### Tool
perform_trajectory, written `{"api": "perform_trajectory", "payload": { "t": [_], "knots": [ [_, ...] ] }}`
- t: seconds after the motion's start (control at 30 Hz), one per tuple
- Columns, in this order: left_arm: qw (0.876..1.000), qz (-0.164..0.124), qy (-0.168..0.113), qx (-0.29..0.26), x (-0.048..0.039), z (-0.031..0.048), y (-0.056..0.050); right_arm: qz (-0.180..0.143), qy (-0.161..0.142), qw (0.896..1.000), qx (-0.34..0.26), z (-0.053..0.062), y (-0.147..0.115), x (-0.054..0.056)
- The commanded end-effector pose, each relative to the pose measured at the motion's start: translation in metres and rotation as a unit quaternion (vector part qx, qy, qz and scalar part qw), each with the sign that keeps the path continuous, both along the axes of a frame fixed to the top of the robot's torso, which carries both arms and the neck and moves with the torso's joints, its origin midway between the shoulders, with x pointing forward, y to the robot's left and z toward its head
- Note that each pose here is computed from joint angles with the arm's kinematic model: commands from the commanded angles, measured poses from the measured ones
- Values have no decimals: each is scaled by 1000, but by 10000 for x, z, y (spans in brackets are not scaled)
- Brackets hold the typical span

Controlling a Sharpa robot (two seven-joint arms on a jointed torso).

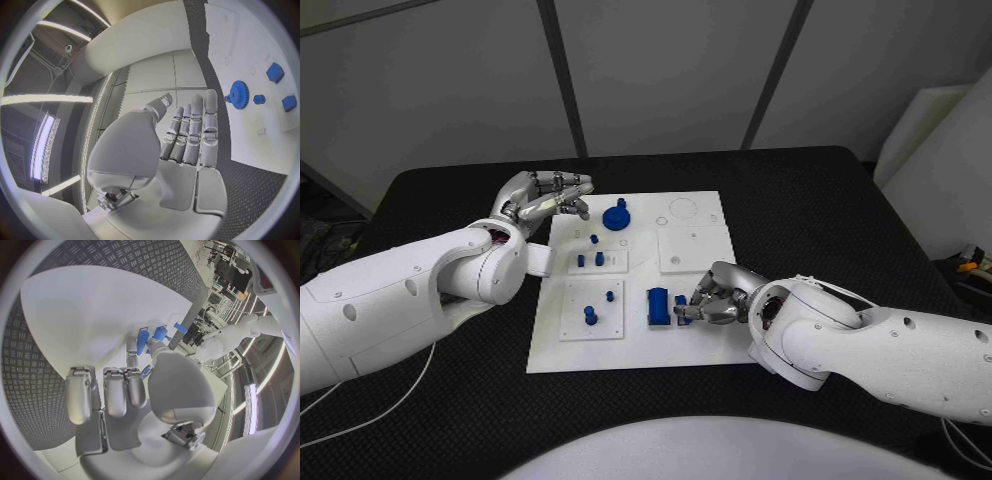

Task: Assemble the parts on the task board

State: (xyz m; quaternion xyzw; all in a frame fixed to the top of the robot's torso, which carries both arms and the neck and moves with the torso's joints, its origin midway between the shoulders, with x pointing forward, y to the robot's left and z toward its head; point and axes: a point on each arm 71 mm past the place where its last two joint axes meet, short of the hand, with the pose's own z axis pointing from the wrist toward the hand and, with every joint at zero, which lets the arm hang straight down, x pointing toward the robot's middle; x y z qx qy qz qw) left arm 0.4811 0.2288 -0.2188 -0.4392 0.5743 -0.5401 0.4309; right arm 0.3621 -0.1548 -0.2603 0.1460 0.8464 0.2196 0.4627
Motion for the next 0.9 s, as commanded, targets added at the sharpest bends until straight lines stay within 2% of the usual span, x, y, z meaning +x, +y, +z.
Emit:
{"api": "perform_trajectory", "payload": {
  "t": [0.03,0.57,0.9],
  "knots": [
    [1000,-2,-5,-2,2,16,-10,21,6,1000,7,2,43,-16],
    [1000,0,-5,-1,9,12,7,28,-1,1000,1,-20,-51,22],
    [1000,1,-4,0,14,8,7,44,-9,999,3,-41,-66,61]
  ]
}}
